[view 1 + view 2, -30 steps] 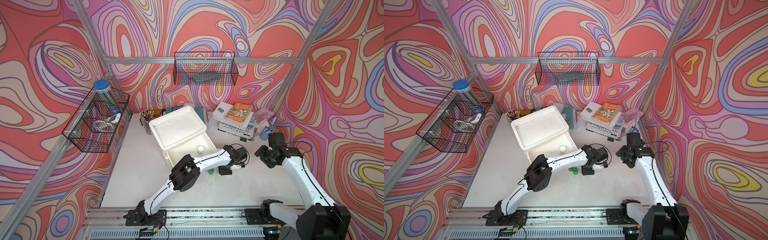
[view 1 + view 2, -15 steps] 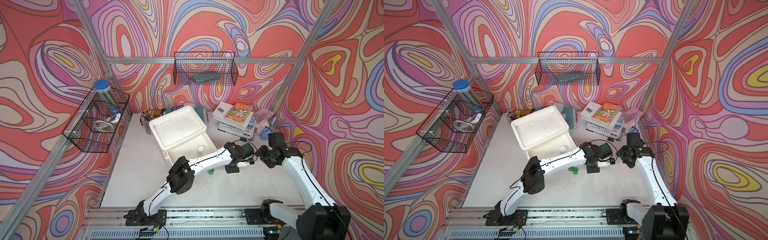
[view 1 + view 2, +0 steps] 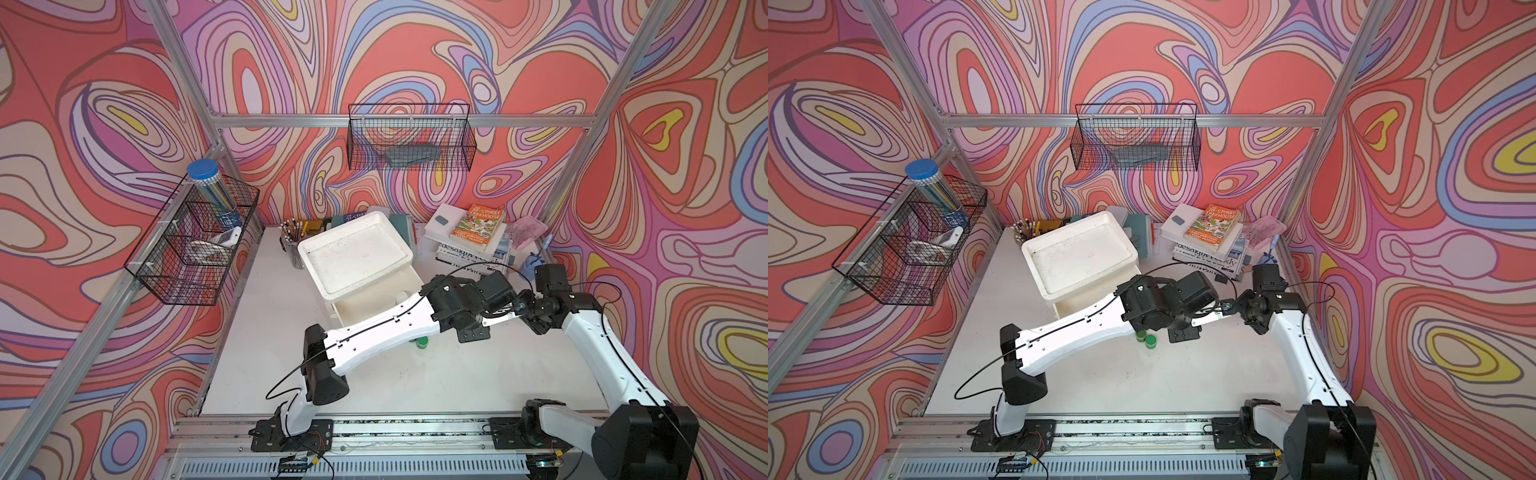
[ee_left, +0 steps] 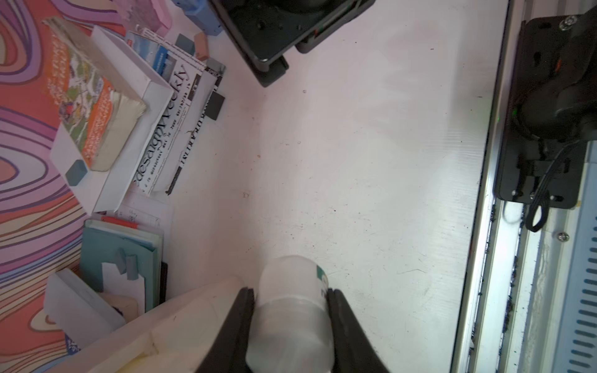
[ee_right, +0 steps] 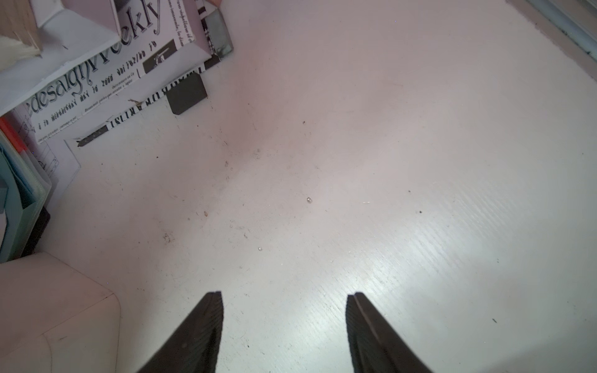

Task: Put the paint cans in the drawer according to color
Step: Place the paint can in the storage box.

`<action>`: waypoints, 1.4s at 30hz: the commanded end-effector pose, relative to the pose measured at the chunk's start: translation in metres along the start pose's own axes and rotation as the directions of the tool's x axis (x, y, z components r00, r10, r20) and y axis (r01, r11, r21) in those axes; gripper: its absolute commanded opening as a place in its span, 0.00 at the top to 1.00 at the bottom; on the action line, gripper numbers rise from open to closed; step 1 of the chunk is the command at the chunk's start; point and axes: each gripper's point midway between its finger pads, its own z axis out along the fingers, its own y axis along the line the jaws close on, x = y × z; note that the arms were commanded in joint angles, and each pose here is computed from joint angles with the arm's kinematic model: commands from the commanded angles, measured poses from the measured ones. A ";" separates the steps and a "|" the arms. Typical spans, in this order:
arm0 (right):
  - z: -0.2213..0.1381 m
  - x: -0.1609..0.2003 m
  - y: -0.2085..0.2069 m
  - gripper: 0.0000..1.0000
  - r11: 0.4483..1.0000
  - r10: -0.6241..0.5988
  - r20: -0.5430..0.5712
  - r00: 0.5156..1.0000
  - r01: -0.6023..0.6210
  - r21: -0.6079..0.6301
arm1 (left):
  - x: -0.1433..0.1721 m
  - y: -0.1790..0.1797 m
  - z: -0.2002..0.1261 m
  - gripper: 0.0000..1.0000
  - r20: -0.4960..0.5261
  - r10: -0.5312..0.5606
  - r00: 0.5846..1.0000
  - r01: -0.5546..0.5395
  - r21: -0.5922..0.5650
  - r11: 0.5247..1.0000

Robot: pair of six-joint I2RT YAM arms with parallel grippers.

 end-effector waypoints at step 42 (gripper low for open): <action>0.012 -0.016 0.024 0.38 0.997 -0.005 0.031 0.999 0.007 -0.082 | 0.238 0.067 0.000 0.49 -0.524 -0.350 0.776 0.321 -0.149 0.935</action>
